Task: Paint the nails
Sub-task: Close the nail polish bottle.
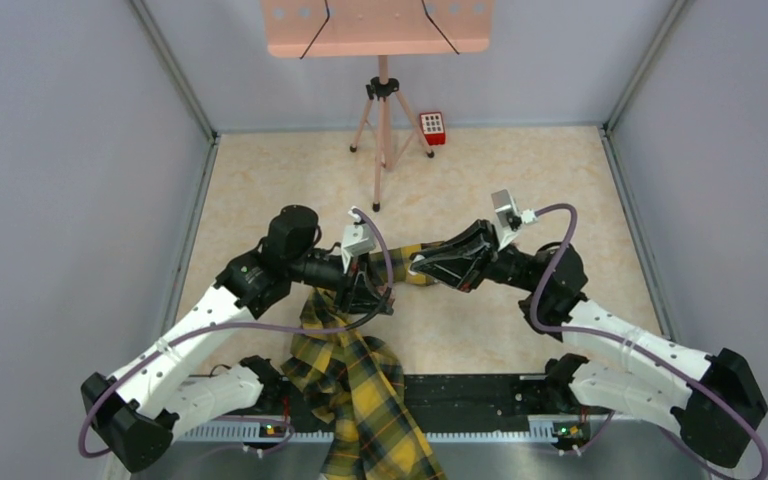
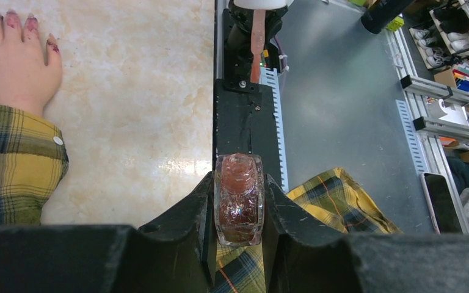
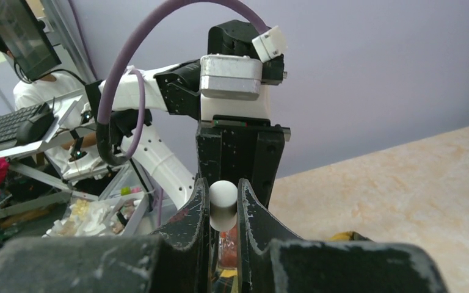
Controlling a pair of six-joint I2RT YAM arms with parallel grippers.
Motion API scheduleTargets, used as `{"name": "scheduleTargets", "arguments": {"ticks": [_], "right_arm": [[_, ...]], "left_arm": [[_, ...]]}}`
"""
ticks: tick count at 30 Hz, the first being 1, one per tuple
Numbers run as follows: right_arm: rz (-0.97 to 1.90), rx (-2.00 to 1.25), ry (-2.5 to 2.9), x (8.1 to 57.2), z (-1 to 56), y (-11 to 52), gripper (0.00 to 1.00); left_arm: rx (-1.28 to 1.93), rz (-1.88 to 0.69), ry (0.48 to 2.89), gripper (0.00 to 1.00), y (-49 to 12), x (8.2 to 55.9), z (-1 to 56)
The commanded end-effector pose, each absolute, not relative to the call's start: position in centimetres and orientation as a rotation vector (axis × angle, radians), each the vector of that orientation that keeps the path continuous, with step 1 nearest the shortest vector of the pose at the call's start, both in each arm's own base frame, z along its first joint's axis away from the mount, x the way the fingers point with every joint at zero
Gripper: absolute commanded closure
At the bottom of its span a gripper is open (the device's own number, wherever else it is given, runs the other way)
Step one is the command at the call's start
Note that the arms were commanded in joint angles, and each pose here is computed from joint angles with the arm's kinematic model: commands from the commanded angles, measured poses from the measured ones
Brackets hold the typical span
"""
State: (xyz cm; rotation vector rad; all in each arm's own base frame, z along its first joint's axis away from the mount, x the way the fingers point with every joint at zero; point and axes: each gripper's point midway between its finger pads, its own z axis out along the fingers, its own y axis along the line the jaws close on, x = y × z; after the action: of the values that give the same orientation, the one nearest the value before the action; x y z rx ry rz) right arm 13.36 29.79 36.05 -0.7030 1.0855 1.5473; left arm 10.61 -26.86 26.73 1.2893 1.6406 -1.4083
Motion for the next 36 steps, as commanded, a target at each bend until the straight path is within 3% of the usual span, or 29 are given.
{"name": "scheduleTargets", "arguments": {"ticks": [1, 36], "right_arm": [[1.548, -0.724, 0.943, 12.6, 39.5, 30.3, 1.0], [1.574, -0.783, 1.042, 13.1, 37.4, 33.1, 1.0]], "left_arm": [[1.315, -1.372, 1.582, 1.0, -26.9, 10.4, 27.4], [1.306, -1.335, 1.591, 1.0, -26.9, 10.6, 27.1]]}}
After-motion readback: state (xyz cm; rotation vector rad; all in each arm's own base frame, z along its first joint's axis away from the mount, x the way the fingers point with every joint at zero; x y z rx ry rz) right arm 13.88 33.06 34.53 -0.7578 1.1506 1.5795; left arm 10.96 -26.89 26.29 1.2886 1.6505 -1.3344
